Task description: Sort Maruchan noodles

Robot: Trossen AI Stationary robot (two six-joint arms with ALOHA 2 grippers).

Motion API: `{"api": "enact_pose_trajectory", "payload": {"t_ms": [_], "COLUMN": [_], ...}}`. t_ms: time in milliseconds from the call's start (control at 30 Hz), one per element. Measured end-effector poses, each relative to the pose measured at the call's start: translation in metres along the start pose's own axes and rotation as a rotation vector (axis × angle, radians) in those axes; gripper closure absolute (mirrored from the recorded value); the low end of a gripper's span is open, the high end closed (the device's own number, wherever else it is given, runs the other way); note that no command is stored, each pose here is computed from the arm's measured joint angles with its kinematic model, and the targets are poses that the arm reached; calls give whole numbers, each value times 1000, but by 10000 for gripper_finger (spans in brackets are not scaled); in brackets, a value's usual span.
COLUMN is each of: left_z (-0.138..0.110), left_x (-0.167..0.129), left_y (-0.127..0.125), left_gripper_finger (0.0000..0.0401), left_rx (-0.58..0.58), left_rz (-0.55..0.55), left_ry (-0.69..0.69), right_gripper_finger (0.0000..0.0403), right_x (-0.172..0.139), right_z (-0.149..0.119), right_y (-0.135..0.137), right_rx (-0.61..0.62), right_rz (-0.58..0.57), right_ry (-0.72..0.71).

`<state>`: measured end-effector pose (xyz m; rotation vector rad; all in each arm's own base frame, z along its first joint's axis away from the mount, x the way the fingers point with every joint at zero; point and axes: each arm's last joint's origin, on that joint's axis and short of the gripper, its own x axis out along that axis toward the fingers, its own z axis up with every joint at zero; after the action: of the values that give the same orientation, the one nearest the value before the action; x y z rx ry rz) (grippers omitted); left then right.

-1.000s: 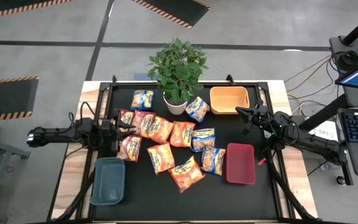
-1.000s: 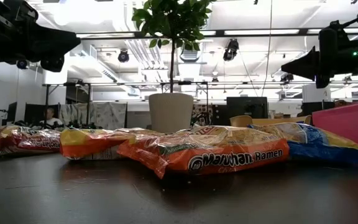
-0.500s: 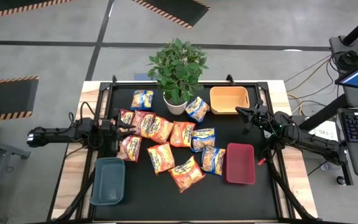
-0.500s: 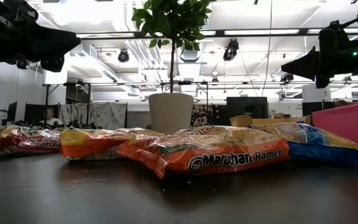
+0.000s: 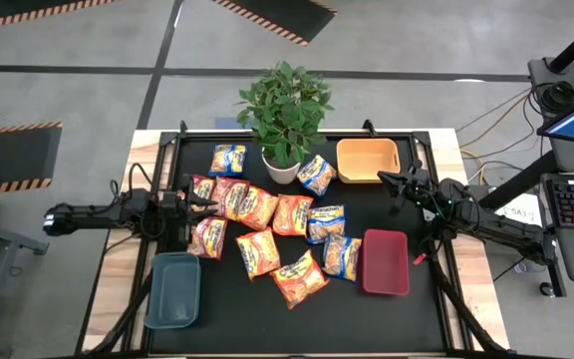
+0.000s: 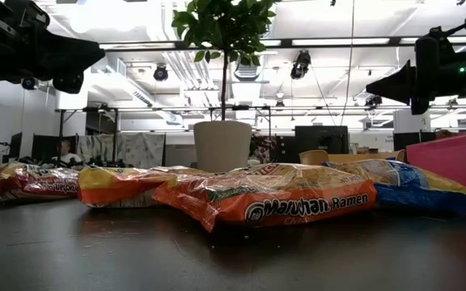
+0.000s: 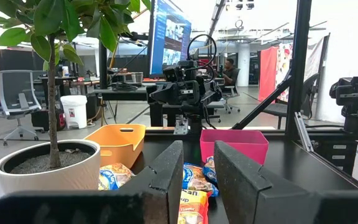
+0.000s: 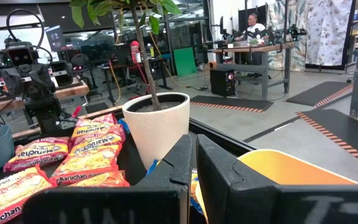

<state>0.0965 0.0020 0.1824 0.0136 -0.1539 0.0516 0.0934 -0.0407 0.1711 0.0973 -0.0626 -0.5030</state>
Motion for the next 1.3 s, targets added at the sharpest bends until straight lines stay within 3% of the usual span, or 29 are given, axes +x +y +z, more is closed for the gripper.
{"api": "enact_pose_trajectory", "payload": {"t_ms": [767,1133,1300], "left_z": [0,0,9], "left_x": [0,0,0], "left_y": [0,0,0], "left_gripper_finger": [326,326,326], "left_rx": [0,0,-4], "left_rz": [0,0,2], "left_ry": [-1,-2,-98], "right_gripper_finger": [390,390,390], "right_x": [0,0,-1], "right_z": [0,-2,-8], "right_y": [0,1,4], "right_rx": [1,385,342], "right_rz": [0,44,111], "right_ry": [1,37,117]}}
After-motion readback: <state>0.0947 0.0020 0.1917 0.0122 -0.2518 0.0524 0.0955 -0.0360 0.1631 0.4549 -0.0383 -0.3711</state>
